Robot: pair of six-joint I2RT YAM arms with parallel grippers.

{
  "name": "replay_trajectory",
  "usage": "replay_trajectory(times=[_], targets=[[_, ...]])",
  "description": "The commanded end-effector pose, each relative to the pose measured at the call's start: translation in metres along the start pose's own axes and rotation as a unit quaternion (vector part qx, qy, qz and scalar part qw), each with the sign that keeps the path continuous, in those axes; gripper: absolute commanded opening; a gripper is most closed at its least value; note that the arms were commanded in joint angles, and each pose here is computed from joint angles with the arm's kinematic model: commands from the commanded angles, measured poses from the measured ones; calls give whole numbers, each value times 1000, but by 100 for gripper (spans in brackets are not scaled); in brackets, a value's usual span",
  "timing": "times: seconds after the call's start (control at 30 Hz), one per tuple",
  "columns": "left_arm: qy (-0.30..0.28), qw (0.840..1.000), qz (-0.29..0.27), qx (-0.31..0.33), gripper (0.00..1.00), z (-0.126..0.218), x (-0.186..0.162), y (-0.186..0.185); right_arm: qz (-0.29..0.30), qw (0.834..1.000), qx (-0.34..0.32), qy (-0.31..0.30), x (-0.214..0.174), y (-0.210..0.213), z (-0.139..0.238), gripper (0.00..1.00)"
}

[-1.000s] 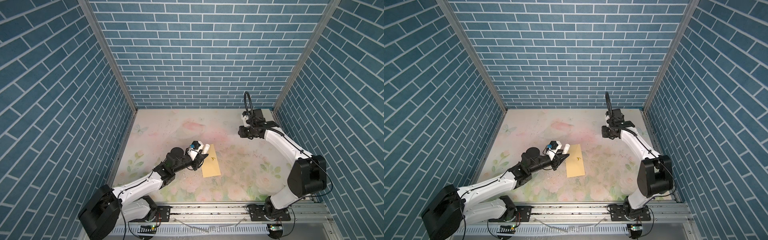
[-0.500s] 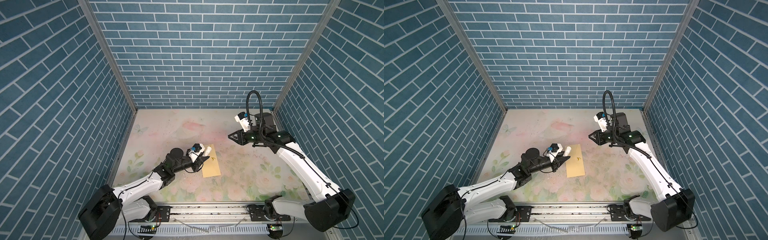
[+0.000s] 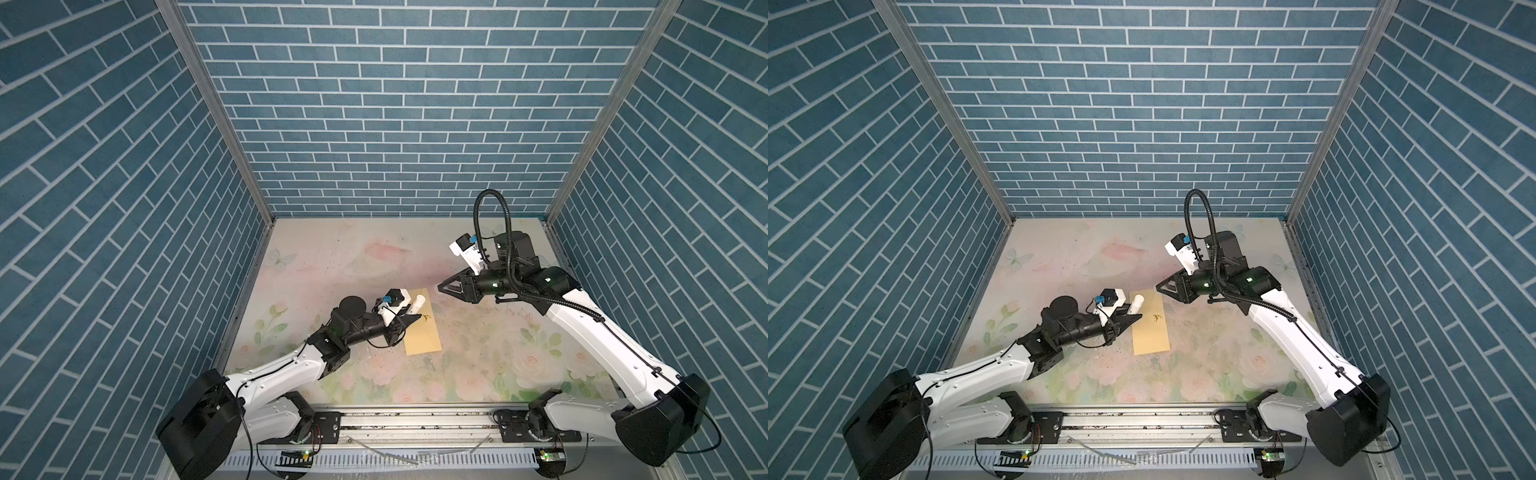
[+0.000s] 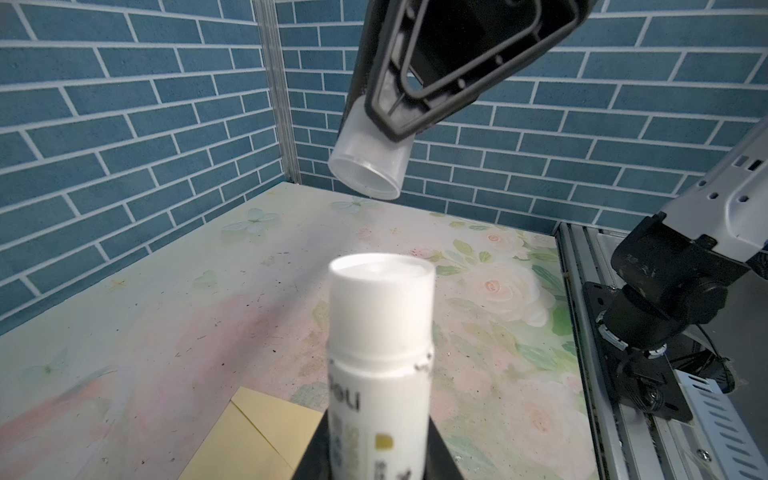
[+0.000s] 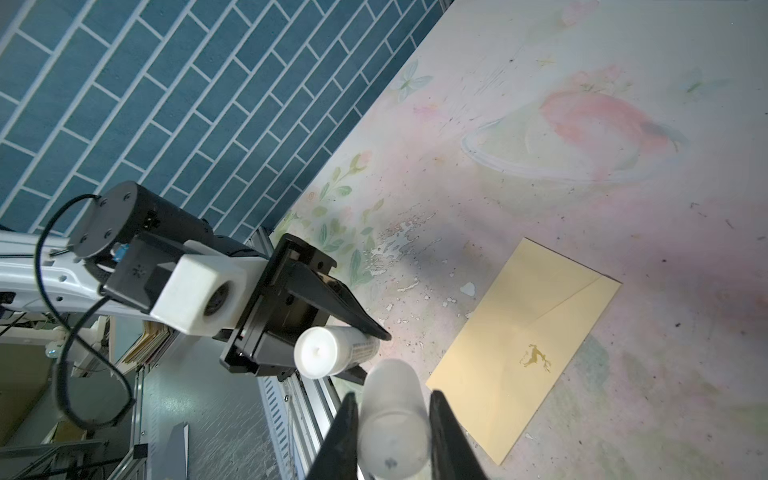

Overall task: Place the letter into the envelope and seal it
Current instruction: 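Press the right-held cap down onto the glue stick in the left gripper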

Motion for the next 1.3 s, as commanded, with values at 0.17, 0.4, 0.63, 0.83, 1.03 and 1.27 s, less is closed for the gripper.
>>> replay_trajectory(times=[0.17,0.4,0.63,0.83,1.03,1.27], targets=[[-6,1000,-8,-13,0,-1,1,-5,4,999,46,5,-3,18,-15,14],[-5,1000,-8,-13,0,-1,1,-6,12,998,59,11,-4,25,-21,14],[-3,1000,-8,-13,0,-2,0,-6,13,997,70,21,-6,29,-29,13],[-3,1000,-7,-14,0,-3,-1,-6,19,996,79,22,-4,33,-33,13],[-2,1000,-7,-15,0,-3,-1,-6,20,996,82,26,-4,35,-37,13],[0,1000,-7,-18,0,-3,-2,-7,25,996,80,36,-4,36,-43,13]])
Point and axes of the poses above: each gripper's point midway between its finger pads, its own z axis back along the fingers, its own y axis along the line the jaws close on, x = y × z, the point moved 1 cm from there along z, back along the fingers, and after that the axes turned 14 degrees about z, right-handed, at the moved point
